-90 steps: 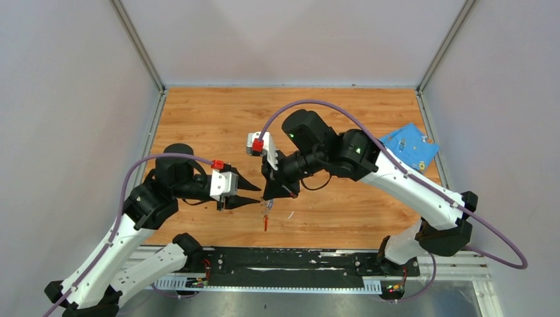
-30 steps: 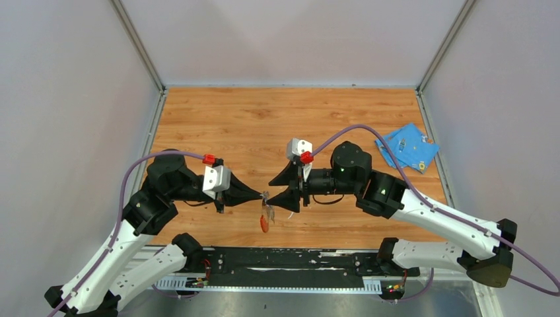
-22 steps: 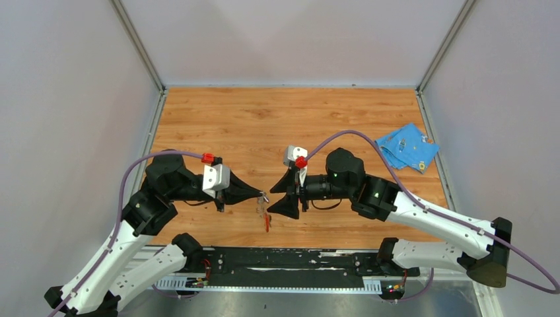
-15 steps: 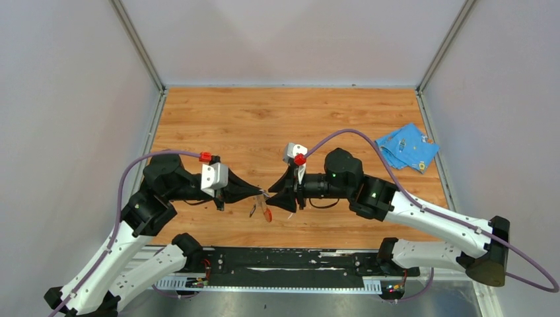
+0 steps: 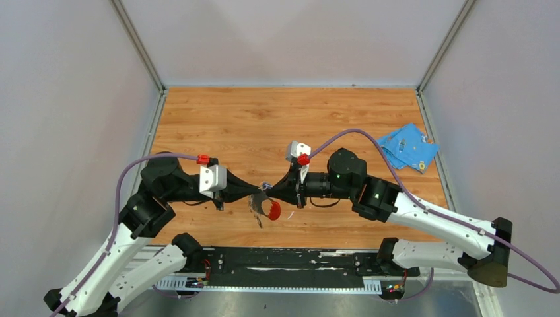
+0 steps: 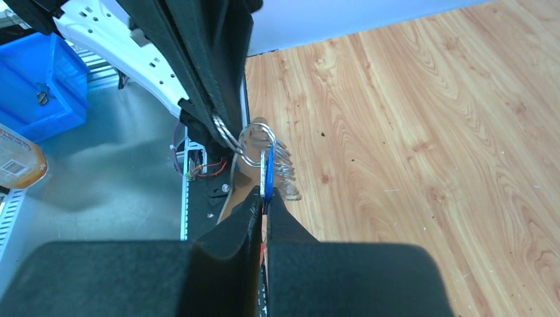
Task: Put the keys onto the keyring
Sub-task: Adjust the key on the keyring.
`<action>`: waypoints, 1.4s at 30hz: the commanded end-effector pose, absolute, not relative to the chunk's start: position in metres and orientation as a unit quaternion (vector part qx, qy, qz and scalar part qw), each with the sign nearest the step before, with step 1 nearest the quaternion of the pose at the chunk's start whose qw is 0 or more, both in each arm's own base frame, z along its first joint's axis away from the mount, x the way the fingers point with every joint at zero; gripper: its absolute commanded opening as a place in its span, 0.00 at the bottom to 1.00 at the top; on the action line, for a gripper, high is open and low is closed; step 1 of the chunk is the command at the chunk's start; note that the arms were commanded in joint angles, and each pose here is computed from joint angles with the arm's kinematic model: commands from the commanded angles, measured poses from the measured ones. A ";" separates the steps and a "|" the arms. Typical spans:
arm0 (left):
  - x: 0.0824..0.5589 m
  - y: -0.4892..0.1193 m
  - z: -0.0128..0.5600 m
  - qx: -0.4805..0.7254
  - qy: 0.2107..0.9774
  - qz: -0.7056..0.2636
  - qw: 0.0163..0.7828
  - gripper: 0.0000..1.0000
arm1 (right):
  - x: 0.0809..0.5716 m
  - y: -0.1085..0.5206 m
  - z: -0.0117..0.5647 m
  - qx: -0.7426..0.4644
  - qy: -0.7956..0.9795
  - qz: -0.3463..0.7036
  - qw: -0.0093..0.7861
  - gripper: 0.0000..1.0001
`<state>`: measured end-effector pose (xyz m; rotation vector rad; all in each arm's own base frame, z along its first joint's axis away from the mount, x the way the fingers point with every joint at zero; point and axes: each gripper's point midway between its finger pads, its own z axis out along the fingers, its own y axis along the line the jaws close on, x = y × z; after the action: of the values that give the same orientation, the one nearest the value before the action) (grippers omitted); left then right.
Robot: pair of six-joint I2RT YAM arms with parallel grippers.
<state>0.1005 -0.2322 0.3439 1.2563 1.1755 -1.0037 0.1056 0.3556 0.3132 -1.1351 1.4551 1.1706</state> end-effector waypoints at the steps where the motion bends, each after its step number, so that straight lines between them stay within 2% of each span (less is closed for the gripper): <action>1: 0.105 -0.232 0.331 0.535 0.503 -0.412 0.540 0.00 | 0.092 0.354 0.349 -0.464 0.548 0.500 0.485 0.00; 5: 0.106 -0.232 0.332 0.534 0.504 -0.410 0.541 0.00 | 0.088 0.355 0.344 -0.471 0.551 0.500 0.474 0.01; 6: 0.106 -0.232 0.333 0.533 0.505 -0.409 0.542 0.00 | 0.088 0.355 0.342 -0.474 0.554 0.498 0.470 0.06; 9: 0.108 -0.231 0.335 0.529 0.507 -0.405 0.547 0.00 | 0.094 0.350 0.332 -0.472 0.584 0.472 0.462 0.34; 15: 0.128 -0.227 0.345 0.486 0.527 -0.376 0.586 0.00 | 0.119 0.322 0.324 -0.433 0.641 0.402 0.490 0.66; 19: 0.158 -0.220 0.351 0.421 0.560 -0.341 0.627 0.00 | 0.122 0.320 0.321 -0.412 0.660 0.399 0.486 0.85; 21: 0.170 -0.216 0.351 0.394 0.577 -0.328 0.635 0.00 | 0.126 0.320 0.322 -0.401 0.667 0.393 0.490 0.98; 26: 0.187 -0.209 0.352 0.334 0.606 -0.317 0.649 0.00 | 0.129 0.328 0.323 -0.399 0.662 0.374 0.513 1.00; 35: 0.191 -0.209 0.357 0.321 0.602 -0.319 0.658 0.00 | 0.142 0.365 0.320 -0.407 0.626 0.355 0.563 1.00; 42: 0.184 -0.206 0.362 0.328 0.593 -0.322 0.661 0.00 | 0.165 0.368 0.313 -0.403 0.624 0.303 0.596 0.92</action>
<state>0.1879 -0.2080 0.3459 0.7561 1.4067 -0.7216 0.1534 0.3675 0.3060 -0.9672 1.5091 0.7757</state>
